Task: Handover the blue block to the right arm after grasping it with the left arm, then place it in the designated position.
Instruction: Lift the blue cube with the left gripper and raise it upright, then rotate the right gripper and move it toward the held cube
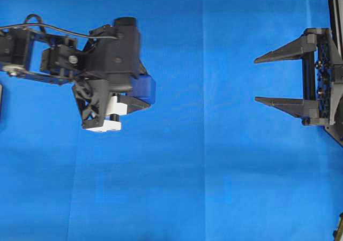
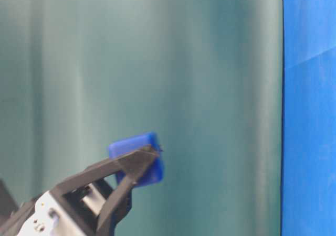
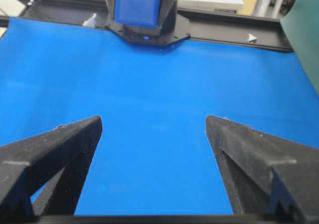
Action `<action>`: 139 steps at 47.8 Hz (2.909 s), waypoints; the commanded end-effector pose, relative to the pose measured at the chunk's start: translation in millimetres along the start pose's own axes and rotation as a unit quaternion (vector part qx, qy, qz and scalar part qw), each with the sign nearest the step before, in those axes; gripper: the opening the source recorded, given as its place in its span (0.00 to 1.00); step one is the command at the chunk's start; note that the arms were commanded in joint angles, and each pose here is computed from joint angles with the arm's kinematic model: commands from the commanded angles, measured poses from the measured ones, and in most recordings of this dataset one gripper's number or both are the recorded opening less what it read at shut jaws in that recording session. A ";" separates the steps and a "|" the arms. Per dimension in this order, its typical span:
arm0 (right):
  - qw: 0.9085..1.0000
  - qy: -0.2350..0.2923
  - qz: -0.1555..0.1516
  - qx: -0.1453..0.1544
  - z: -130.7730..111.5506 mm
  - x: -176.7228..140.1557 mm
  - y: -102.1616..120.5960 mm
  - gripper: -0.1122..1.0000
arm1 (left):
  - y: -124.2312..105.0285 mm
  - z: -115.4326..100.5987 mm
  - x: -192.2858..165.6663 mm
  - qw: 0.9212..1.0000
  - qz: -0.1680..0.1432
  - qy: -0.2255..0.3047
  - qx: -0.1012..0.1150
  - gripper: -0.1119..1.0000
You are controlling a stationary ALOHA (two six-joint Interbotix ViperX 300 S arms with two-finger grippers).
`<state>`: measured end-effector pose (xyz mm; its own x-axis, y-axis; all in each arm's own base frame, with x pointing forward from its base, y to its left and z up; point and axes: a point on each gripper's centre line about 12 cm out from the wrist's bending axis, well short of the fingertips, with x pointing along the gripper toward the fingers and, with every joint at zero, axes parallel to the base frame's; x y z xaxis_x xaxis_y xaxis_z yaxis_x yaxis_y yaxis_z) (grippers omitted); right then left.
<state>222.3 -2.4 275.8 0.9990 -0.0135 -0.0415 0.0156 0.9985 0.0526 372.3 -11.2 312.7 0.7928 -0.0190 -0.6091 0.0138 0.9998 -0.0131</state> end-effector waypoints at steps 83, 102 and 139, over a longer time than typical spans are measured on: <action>0.941 0.022 0.028 -0.336 53.9 20.3 10.1 0.98 | -5.2 -27.1 -46.7 0.959 -0.019 -0.282 -0.001 0.54; 0.850 0.004 0.051 -0.524 54.2 20.6 19.2 0.98 | -6.7 -26.9 -47.2 0.959 -0.022 -0.282 -0.001 0.54; 0.807 -0.023 0.054 -0.588 60.4 17.7 22.8 0.98 | -7.7 -25.8 -47.8 0.959 -0.023 -0.284 -0.002 0.54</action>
<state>241.7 15.8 323.5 0.9906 0.0950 -0.0980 -0.1256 0.3535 -0.9270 320.2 -16.6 310.4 0.9918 -0.0532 -0.1163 0.0497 0.9982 -0.0327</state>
